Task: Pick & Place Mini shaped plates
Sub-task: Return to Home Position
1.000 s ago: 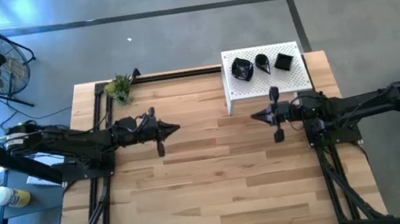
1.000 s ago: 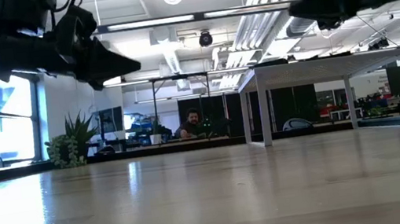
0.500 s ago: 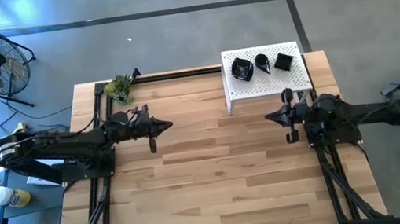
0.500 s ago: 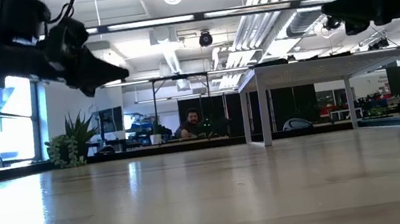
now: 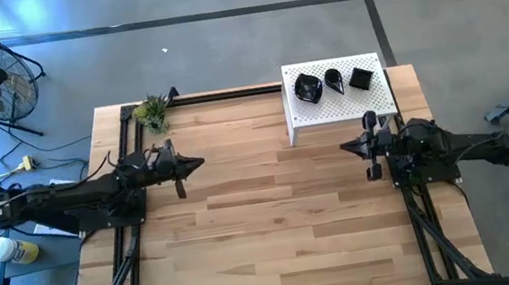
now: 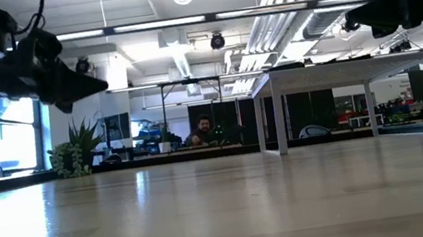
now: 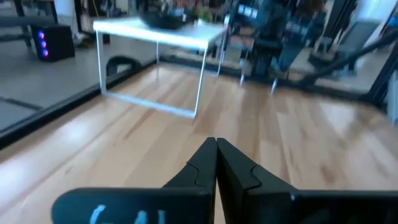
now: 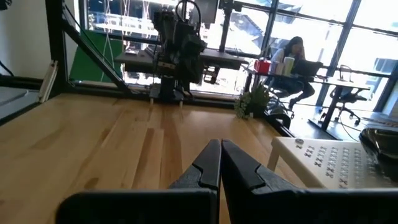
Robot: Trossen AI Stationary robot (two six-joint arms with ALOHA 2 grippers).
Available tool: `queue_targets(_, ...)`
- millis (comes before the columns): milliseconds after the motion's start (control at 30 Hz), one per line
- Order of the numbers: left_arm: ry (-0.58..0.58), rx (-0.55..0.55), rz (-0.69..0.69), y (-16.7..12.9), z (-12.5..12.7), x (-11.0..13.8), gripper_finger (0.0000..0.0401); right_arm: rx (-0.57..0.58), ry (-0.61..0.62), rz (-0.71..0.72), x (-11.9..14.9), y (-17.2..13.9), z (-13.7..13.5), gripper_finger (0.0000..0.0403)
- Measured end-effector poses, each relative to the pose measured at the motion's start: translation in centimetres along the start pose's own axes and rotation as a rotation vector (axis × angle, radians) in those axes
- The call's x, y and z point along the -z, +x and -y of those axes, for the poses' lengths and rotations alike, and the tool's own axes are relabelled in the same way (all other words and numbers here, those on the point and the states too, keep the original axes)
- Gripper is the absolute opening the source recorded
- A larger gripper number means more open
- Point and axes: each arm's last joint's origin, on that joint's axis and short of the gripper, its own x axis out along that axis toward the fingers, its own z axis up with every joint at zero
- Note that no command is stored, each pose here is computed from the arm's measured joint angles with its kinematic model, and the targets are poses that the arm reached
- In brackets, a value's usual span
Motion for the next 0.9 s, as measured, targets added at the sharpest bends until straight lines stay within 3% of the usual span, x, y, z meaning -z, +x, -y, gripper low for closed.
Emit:
queue_targets(267,0.047,-0.052,0.085,-2.0,0.0,-0.9,0.0001,0.096,0.049,-0.067,0.6,0.0,0.2,0.0)
queue_targets(500,0.063,-0.179,0.125,-4.3,-0.3,-0.8,0.0001,0.173,0.049,-0.048,0.4,0.0,0.5,0.0)
queue_targets(567,0.071,-0.164,0.164,-4.3,-0.2,-1.2,0.0001,0.208,0.05,-0.001,0.8,0.2,0.5,0.0)
queue_targets(667,0.086,-0.177,0.116,-4.2,-0.3,-0.7,0.0001,0.236,0.073,0.001,1.2,0.4,0.5,0.0)
queue_targets(900,0.012,-0.117,0.104,-4.1,-0.1,-0.6,0.0001,0.297,0.067,0.025,0.9,0.3,0.7,0.0)
